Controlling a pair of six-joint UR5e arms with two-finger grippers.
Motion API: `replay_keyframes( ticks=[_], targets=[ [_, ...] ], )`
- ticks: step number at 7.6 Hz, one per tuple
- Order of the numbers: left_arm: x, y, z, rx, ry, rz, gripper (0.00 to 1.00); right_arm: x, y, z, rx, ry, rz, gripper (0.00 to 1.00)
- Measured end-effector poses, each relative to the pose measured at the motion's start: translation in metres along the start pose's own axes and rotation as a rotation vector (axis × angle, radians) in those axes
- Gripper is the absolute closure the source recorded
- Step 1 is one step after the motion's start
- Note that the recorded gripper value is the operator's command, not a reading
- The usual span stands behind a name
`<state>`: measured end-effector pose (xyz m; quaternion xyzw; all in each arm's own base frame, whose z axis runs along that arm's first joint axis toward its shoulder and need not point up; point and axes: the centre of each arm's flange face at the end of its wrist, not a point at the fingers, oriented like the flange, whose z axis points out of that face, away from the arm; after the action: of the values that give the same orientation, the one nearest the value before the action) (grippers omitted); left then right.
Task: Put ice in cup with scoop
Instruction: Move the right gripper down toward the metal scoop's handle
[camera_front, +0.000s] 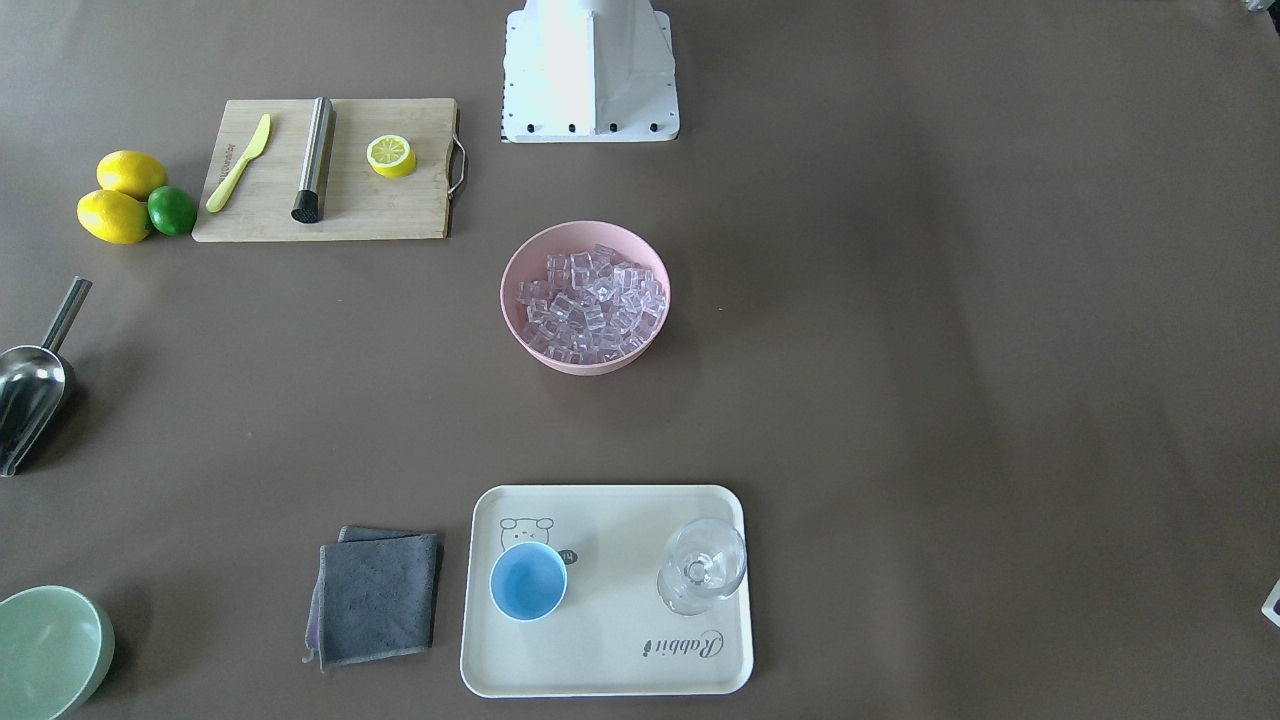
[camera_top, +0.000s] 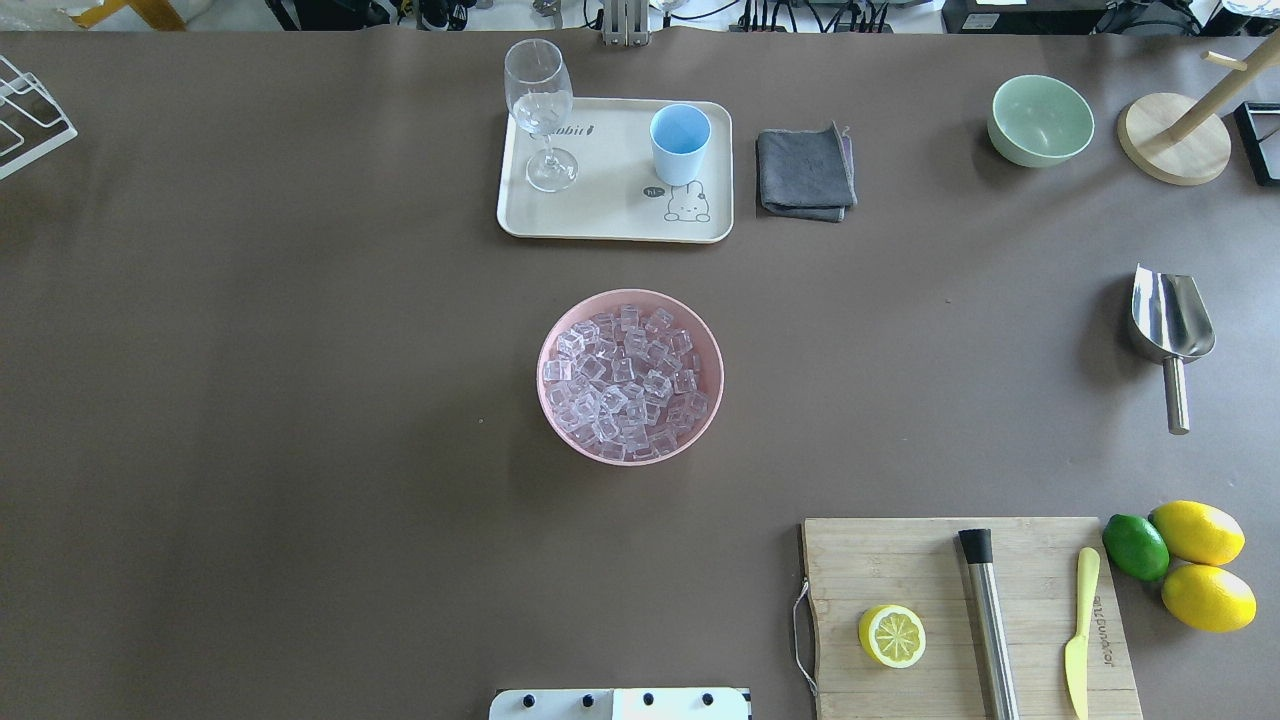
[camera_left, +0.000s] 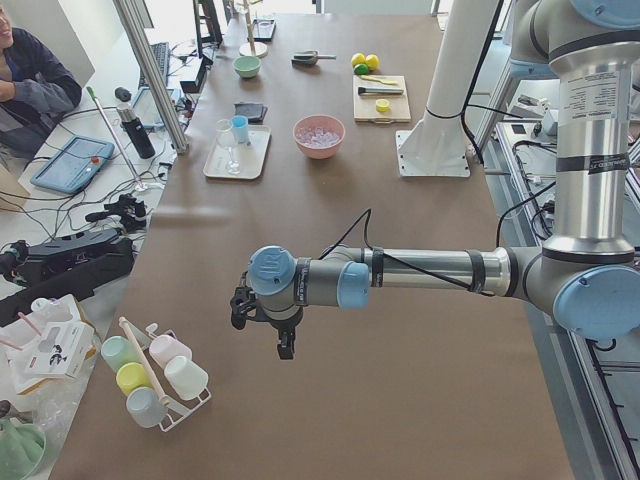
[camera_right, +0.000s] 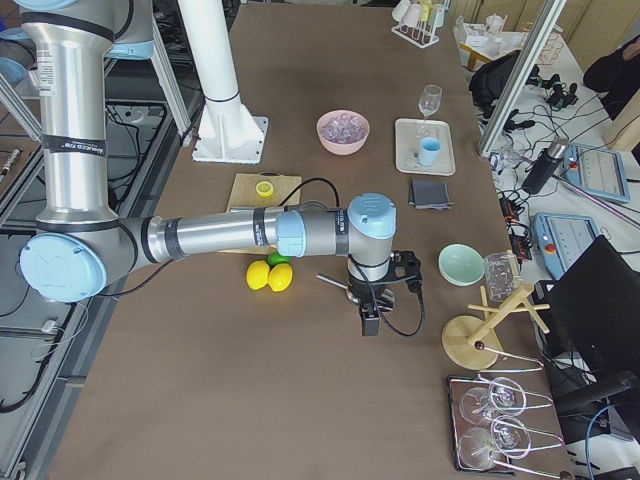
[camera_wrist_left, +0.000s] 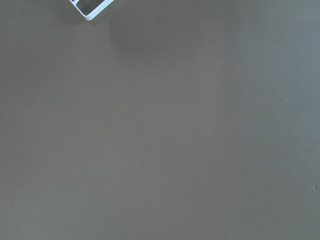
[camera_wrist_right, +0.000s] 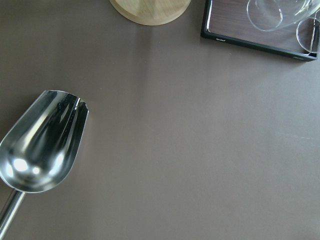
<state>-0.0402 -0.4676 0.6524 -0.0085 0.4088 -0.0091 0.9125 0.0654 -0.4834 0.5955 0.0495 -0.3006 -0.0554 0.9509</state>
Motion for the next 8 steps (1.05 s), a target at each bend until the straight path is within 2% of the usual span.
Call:
replay_keyframes(
  ticks=[3, 4, 5, 6, 8],
  targets=[
    [0.002, 0.000, 0.002, -0.005, 0.005, 0.005, 0.02, -0.012, -0.007, -0.009, 0.019, -0.010, -0.017, 0.00],
    [0.003, 0.000, 0.004, -0.008, 0.005, 0.006, 0.02, -0.021, -0.008, -0.009, 0.020, -0.065, 0.000, 0.00],
    [0.003, -0.001, 0.005, -0.009, 0.004, 0.007, 0.02, -0.037, -0.009, -0.006, 0.009, -0.131, 0.053, 0.00],
    [0.003, -0.001, 0.005, -0.010, 0.002, 0.007, 0.02, -0.062, -0.013, 0.001, -0.016, -0.168, 0.112, 0.00],
    [0.002, -0.001, 0.007, -0.011, 0.002, 0.006, 0.02, -0.108, -0.019, 0.005, -0.065, -0.202, 0.300, 0.00]
  ],
)
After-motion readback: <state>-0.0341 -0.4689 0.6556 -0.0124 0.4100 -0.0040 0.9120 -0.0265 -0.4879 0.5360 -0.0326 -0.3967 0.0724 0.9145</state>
